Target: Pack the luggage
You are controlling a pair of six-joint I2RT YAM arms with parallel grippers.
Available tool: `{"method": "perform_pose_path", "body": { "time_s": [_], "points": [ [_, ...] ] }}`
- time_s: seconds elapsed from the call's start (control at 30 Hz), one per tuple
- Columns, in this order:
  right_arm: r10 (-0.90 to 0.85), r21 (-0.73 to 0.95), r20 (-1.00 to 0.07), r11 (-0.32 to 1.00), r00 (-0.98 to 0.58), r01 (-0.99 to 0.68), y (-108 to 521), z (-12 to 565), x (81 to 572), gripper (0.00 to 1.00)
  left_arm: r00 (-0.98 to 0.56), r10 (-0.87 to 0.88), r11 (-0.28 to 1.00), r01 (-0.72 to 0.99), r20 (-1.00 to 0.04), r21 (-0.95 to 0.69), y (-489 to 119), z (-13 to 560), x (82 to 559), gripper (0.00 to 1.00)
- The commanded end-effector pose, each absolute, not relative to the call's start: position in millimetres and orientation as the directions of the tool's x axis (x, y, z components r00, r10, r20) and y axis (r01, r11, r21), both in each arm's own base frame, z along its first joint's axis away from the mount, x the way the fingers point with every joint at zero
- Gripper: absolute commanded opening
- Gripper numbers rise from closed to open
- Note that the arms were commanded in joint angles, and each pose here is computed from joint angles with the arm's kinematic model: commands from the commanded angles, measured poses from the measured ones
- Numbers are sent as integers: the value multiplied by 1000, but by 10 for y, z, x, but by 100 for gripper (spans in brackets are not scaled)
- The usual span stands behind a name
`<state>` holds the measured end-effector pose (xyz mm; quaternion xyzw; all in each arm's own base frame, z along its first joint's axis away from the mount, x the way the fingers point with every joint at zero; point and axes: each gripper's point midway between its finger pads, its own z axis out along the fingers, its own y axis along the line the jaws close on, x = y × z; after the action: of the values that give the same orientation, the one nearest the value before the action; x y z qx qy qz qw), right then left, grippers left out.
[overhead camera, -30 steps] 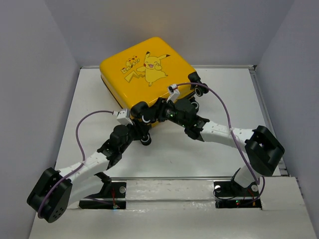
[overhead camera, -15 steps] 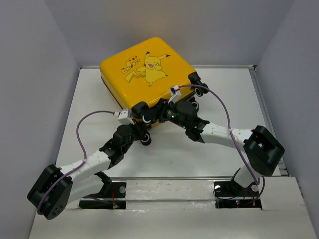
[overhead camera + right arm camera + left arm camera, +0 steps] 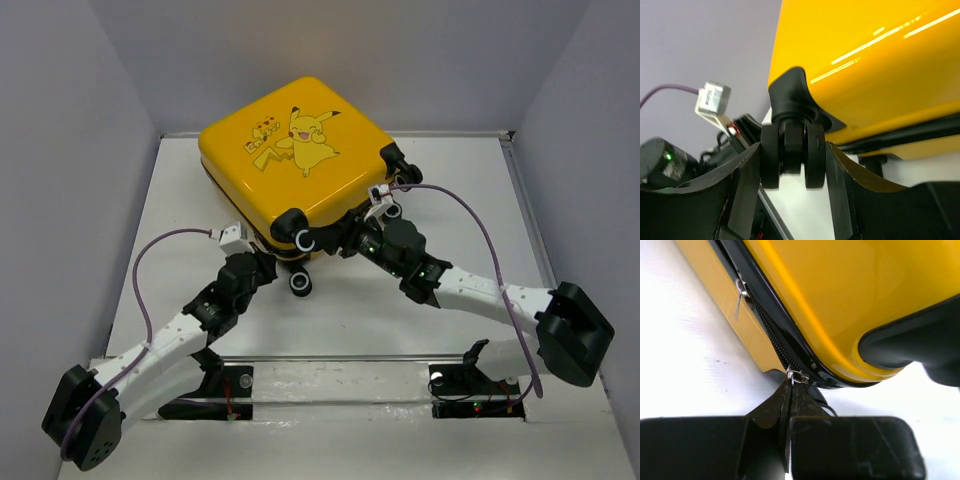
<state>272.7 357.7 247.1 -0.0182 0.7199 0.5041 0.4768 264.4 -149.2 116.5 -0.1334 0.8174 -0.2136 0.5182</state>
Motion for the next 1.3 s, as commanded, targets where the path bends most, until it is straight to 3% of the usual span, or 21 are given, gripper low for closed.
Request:
{"method": "perform_pose_path", "body": {
  "time_s": [0.0,0.47,0.63,0.73,0.77,0.87,0.9,0.97,1.0,1.03,1.07,1.1,1.13,1.27],
  "points": [
    [371,613,-777,628,-509,-479,3210,2226,2683,7,-222,-470,872,-268,-854,-410,-739,1286,2680,6],
    [318,576,-804,623,-502,-528,3015,2345,2433,7,21,-618,703,-434,-786,-564,-167,1593,3044,6],
    [315,580,-803,606,-505,-544,2993,2408,2364,7,44,-674,673,-377,-737,-637,-189,1798,3067,6],
    [320,582,-804,593,-501,-556,2978,2476,2325,7,94,-708,672,-216,-700,-709,-292,2401,2961,37],
    [310,584,-804,575,-508,-573,2990,2517,2272,7,88,-709,681,-169,-699,-712,-333,2550,2899,58],
    [330,577,-814,562,-479,-592,2900,2751,2204,7,109,-685,721,-35,-720,-692,-372,3118,2639,99],
    [339,574,-816,560,-468,-597,2867,2834,2187,7,102,-673,736,-3,-733,-677,-401,3232,2582,99],
    [339,561,-827,558,-449,-612,2816,2970,2124,14,79,-653,757,64,-753,-650,-467,3498,2425,99],
    [340,556,-831,557,-441,-617,2742,3055,2063,28,16,-624,778,103,-781,-620,-573,3471,2360,99],
    [346,542,-840,552,-417,-633,2698,3192,2032,36,-1,-615,782,132,-789,-610,-615,3518,2303,99],
    [355,537,-844,547,-403,-642,2652,3289,1996,56,-18,-604,785,159,-797,-599,-646,3570,2216,99],
    [347,518,-855,551,-385,-654,2548,3365,1912,82,-32,-584,788,215,-811,-576,-712,3642,2119,99],
    [355,518,-855,541,-378,-663,2501,3447,1857,100,-55,-565,795,230,-823,-561,-753,3601,2101,99],
    [331,458,-887,549,-321,-699,2164,3777,1579,100,-94,-506,809,294,-858,-509,-812,3629,1874,99]
  ]
}}
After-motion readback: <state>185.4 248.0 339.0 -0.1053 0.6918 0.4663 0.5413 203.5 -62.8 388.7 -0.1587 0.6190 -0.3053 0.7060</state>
